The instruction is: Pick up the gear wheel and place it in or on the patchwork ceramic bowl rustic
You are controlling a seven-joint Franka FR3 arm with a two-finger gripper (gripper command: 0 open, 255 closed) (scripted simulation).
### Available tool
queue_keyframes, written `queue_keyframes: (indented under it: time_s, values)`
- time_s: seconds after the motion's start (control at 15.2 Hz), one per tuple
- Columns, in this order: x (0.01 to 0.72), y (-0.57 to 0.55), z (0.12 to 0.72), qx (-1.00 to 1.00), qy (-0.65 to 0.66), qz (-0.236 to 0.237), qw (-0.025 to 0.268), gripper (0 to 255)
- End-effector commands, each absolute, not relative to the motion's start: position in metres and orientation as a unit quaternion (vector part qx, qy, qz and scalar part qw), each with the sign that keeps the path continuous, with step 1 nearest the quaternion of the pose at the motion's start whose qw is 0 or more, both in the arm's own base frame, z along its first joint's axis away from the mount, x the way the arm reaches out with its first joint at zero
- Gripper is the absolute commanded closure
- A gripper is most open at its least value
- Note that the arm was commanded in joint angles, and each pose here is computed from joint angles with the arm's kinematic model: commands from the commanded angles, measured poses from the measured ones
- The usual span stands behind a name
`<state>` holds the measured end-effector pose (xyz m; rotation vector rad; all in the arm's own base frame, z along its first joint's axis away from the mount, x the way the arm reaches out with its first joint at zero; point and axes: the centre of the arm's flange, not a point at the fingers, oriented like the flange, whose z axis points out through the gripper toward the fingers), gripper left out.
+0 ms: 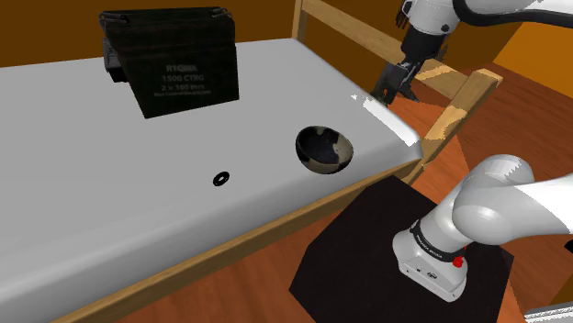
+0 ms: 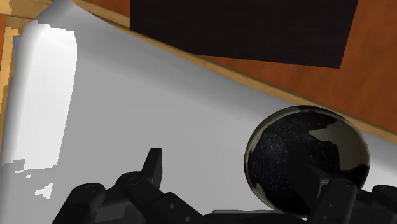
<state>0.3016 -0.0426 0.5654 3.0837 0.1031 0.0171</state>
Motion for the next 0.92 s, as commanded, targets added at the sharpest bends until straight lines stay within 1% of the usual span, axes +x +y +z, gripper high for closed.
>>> queue_keyframes:
  time_s: [0.0, 0.86]
  values:
    - [0.302, -0.043, 0.565, 0.999, 0.033, 0.006, 0.028, 0]
    - [0.377, 0.083, 0.493, 1.0, 0.025, -0.004, -0.012, 0]
